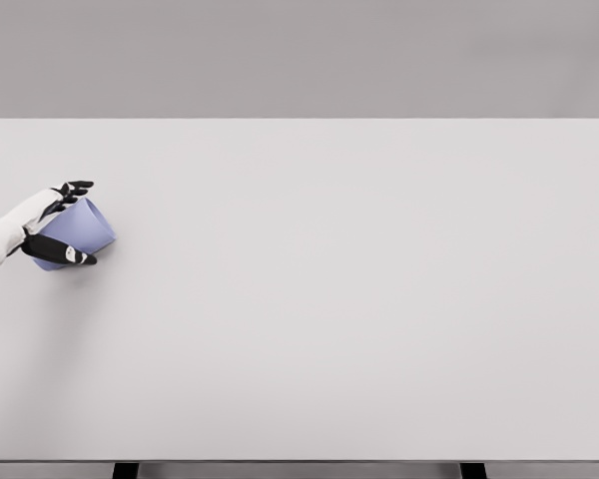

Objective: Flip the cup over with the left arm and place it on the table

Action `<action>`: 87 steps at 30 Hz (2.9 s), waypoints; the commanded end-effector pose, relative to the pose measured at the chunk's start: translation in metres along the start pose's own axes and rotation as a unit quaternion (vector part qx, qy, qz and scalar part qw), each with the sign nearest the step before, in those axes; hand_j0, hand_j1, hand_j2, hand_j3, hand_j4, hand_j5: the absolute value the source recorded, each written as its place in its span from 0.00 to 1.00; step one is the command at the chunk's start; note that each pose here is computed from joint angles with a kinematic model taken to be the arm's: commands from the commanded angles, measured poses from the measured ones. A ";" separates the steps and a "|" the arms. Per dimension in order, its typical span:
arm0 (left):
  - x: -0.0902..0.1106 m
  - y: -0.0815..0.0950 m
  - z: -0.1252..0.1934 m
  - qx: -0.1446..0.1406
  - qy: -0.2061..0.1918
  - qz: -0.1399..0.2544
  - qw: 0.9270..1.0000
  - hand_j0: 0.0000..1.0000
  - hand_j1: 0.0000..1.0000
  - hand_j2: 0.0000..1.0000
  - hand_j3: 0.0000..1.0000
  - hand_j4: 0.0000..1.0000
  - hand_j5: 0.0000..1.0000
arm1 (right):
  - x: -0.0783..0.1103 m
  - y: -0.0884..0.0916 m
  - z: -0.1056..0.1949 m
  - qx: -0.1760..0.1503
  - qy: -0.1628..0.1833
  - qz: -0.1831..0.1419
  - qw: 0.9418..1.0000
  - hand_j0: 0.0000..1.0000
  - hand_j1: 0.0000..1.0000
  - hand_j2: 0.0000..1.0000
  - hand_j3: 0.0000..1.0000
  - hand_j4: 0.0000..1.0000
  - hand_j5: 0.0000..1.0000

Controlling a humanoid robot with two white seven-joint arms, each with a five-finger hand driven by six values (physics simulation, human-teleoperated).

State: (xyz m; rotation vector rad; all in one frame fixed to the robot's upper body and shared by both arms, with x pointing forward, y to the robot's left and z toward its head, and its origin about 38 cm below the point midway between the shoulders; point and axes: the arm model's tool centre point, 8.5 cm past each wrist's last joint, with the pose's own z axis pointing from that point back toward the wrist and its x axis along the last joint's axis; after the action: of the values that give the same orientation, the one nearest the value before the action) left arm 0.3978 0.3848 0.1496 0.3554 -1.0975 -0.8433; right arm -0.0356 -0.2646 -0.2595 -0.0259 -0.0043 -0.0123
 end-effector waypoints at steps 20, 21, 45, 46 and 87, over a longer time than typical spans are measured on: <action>0.003 -0.002 0.001 -0.003 -0.007 -0.005 1.000 0.75 0.75 0.75 0.75 0.75 0.75 | 0.000 0.000 0.000 0.000 0.000 0.000 1.000 1.00 1.00 1.00 1.00 1.00 1.00; 0.004 -0.002 0.001 -0.003 -0.009 -0.005 1.000 0.75 0.75 0.75 0.75 0.75 0.75 | 0.000 0.000 0.000 0.000 0.000 0.000 1.000 1.00 1.00 1.00 1.00 1.00 1.00; 0.044 0.014 0.003 0.029 -0.144 0.016 0.989 0.76 0.76 0.76 0.76 0.76 0.76 | 0.000 0.000 0.000 0.000 0.000 0.000 1.000 1.00 1.00 1.00 1.00 1.00 1.00; 0.045 0.015 0.002 0.032 -0.149 0.019 0.988 0.77 0.77 0.77 0.77 0.77 0.77 | 0.000 0.000 0.000 0.000 0.000 0.000 1.000 1.00 1.00 1.00 1.00 1.00 1.00; 0.071 -0.033 -0.040 0.058 -0.262 0.169 0.948 0.79 0.79 0.79 0.79 0.79 0.79 | 0.000 0.000 0.000 0.000 0.000 0.000 1.000 1.00 1.00 1.00 1.00 1.00 1.00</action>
State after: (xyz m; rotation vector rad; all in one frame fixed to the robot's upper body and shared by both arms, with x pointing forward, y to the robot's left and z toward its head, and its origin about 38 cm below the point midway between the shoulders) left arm 0.4326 0.3061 0.1573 0.0334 -1.6501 -0.5846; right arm -0.0356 -0.2646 -0.2595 -0.0259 -0.0044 -0.0123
